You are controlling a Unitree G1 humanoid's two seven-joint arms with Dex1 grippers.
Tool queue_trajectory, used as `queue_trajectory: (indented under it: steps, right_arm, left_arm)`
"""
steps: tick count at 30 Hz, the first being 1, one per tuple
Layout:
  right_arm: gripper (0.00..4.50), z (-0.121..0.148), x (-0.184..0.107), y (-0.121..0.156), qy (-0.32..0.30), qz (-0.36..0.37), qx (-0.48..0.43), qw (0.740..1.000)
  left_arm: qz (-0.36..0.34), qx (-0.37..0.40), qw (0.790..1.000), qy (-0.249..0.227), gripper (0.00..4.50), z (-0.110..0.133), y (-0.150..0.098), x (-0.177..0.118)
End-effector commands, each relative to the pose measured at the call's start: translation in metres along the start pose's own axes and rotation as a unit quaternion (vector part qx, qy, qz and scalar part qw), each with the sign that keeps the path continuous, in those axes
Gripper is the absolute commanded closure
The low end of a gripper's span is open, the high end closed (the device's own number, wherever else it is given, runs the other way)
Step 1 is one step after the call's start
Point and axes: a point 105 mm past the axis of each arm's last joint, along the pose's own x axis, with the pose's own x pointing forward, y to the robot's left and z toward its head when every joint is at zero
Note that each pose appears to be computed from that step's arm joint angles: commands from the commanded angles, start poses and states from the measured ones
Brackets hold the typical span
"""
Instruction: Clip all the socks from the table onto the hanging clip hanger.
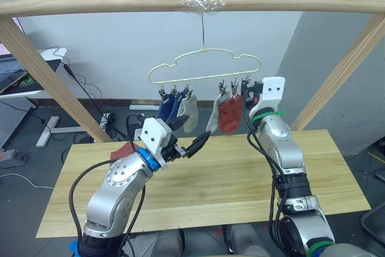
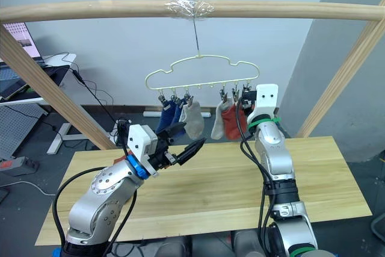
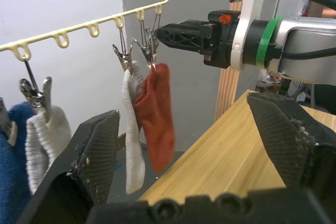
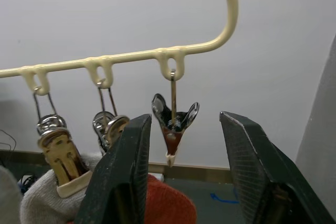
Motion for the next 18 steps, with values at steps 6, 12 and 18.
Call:
queue_trajectory:
  steps: [6,12,18]
  right_arm:
    - [2.35,0.017,0.013,0.008,-0.035,0.007,0.003,0.999]
    - [2.35,0.017,0.017,0.015,-0.036,0.013,0.01,0.999]
    - [2.35,0.018,0.018,0.021,-0.037,0.018,0.017,0.999]
  left_arm:
    - [-0.016,0.017,1.0,-0.019,0.19,0.013,-0.008,0.001]
    - [-0.014,0.016,1.0,-0.017,0.19,0.012,-0.008,0.0]
    - [-0.013,0.013,1.0,-0.018,0.19,0.012,-0.009,0.001]
